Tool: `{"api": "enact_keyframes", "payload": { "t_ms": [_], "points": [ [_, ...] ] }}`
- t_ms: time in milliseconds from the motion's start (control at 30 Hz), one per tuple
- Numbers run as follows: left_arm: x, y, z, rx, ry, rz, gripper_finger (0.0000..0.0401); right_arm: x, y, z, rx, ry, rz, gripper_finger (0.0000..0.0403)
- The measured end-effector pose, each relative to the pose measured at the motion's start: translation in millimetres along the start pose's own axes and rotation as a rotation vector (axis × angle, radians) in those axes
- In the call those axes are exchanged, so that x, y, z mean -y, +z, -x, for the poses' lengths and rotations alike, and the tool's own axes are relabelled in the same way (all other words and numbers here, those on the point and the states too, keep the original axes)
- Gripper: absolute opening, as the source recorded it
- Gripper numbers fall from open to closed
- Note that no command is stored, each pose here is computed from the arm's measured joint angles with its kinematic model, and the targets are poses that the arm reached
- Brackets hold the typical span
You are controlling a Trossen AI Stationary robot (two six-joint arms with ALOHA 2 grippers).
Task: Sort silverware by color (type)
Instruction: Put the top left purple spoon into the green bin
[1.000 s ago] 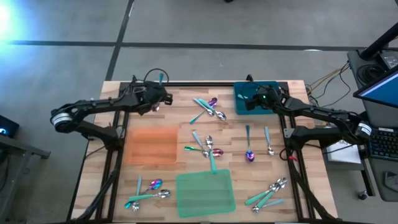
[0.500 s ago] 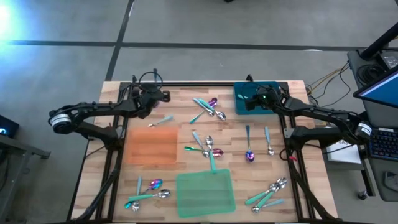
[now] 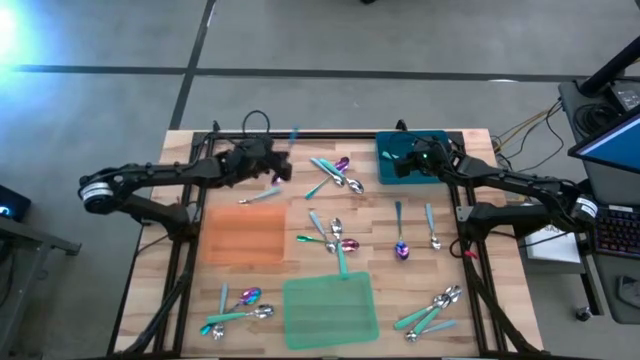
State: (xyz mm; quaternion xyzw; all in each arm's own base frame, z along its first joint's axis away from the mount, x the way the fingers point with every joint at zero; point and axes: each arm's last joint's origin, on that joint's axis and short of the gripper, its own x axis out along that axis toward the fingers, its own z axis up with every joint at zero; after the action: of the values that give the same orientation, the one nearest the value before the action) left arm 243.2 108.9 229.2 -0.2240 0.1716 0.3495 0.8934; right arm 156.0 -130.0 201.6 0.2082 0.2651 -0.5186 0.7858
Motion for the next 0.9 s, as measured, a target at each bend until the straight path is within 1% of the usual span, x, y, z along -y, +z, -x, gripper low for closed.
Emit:
{"api": "enact_keyframes", "payload": {
  "t_ms": [100, 200, 367, 467, 633, 700, 767, 900],
  "points": [
    [17.1, -5.2, 4.6, -0.054, -0.127, -0.045, 0.0002, 0.1, -0.2, 0.0, -0.002, -0.001, 0.001, 0.0071],
    [31.1, -12.7, 10.3, -0.102, -0.202, -0.072, 0.0002, 0.4, -1.0, 0.0, -0.01, -0.004, 0.004, 0.0071],
    [50.4, -20.8, 22.9, -0.131, -0.308, -0.09, 0.0002, 0.7, -1.5, 0.1, -0.015, -0.006, 0.001, 0.0077],
    [57.7, -22.0, 31.3, -0.134, -0.365, -0.101, 0.0002, 0.7, -1.5, 0.1, -0.015, -0.007, -0.035, 0.0077],
    [61.5, -9.6, 45.1, -0.074, -0.406, -0.104, 0.0002, 0.4, -1.2, 0.1, -0.013, -0.001, -0.061, 0.007],
    [61.6, -2.6, 50.6, -0.037, -0.413, -0.125, 0.0002, -1.6, 0.1, 0.0, -0.015, 0.049, -0.081, 0.0069],
    [60.8, 4.7, 55.7, 0.006, -0.41, -0.147, 0.0002, -5.5, 3.9, 0.4, 0.0, 0.135, -0.093, 0.0068],
    [60.0, 14.9, 60.8, 0.067, -0.385, -0.161, 0.0002, -14.0, 13.6, 2.1, 0.062, 0.32, -0.047, 0.0068]
  ]
}}
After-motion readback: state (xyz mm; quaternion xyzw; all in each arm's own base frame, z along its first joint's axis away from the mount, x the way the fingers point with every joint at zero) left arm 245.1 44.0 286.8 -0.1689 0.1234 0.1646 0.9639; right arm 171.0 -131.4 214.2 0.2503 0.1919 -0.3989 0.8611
